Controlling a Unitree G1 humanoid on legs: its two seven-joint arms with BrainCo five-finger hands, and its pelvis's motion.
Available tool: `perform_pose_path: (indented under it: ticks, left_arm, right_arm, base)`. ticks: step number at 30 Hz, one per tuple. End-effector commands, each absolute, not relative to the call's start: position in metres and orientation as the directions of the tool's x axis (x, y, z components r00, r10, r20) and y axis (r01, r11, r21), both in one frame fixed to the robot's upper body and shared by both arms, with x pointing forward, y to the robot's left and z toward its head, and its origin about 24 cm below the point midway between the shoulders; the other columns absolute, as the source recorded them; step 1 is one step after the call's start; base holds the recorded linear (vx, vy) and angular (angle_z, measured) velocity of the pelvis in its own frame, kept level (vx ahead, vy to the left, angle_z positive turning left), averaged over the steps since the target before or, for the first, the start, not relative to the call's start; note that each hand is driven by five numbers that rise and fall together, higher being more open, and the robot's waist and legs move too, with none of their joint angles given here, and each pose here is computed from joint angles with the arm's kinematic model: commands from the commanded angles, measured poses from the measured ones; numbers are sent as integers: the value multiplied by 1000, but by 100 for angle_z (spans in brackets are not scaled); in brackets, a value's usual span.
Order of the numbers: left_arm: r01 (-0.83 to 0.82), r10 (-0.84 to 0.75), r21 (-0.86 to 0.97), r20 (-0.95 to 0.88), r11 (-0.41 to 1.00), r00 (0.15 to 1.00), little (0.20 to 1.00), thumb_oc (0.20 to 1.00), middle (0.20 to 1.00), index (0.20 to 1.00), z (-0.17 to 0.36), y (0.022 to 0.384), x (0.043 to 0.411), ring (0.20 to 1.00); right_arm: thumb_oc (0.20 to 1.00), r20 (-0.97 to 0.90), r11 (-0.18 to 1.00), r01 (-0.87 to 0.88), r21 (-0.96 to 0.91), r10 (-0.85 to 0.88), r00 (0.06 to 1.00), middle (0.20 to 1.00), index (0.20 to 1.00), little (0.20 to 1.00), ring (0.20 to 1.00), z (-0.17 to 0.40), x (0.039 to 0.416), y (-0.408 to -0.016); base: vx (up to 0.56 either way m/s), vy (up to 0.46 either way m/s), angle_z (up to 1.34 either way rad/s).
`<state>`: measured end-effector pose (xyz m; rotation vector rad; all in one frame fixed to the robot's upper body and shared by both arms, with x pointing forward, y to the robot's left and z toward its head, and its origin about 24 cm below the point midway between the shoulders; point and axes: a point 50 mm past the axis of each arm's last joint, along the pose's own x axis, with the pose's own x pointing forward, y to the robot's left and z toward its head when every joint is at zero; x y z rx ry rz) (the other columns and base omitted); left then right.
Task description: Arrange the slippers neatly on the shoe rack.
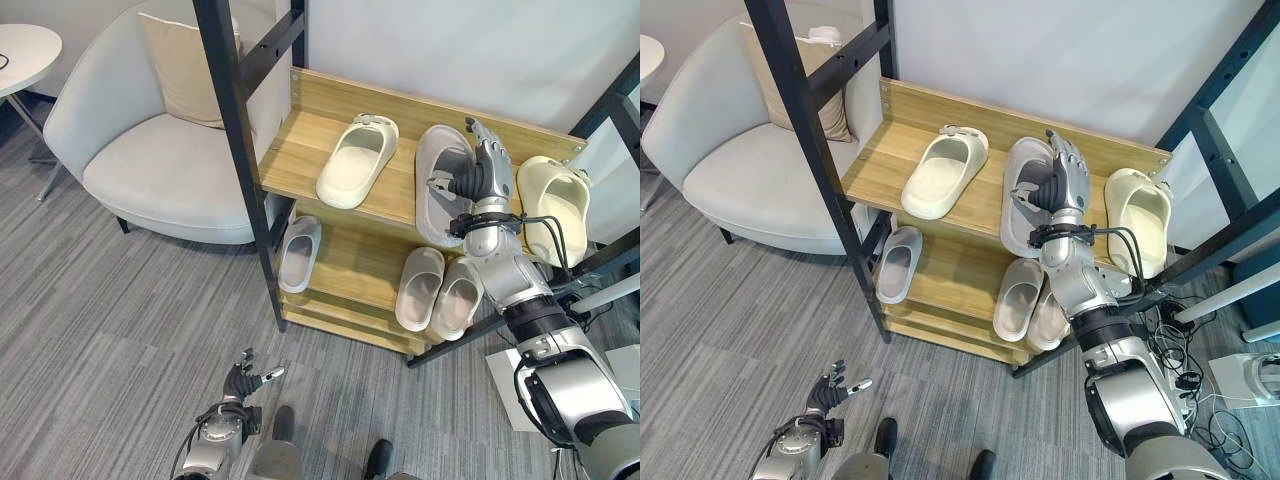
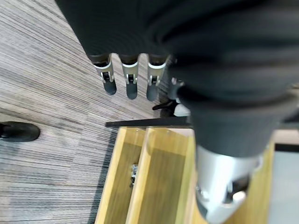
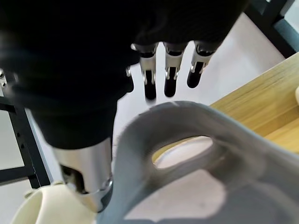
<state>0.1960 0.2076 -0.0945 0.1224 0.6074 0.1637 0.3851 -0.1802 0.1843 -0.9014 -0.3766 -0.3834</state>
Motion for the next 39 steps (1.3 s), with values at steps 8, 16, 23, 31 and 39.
perform_pose_path:
  ticks: [8,16,23,31,39]
  left_arm:
    - [-72,135,151,-467,986,874,1000,1000,1000,1000,-78,193,224,1000]
    - [-77,143,154,-481,985,865,1000,1000,1000,1000,-80,194,223,1000]
    - [-115,174,150,-481,982,859,1000,1000,1000,1000,-78,195,221,1000]
    - [-189,258,185,-492,964,831,1000,1000,1000,1000,-83,208,204,1000]
    - [-157,217,159,-515,975,829,1000,1000,1000,1000,-86,212,196,1000]
  right_arm:
    - [200,327,505,457,-732,-327,887,200,200,200,200,204,415,-218]
    - [200,281,604,435,-668,-337,899,200,200,200,200,203,415,-219]
    - [200,595,793,499,-351,-222,772,200,200,200,200,230,373,-176]
    - [200,867,990,83,110,-137,478,200,200,200,200,249,246,-146]
    - [200,694,720,-688,87,452,561,200,200,200,200,207,239,-66]
  base:
    - [-2,3,0]
    - [0,0,0]
    - [6,-4,1]
    - [4,-40,-6]
    - [-33,-46,-3]
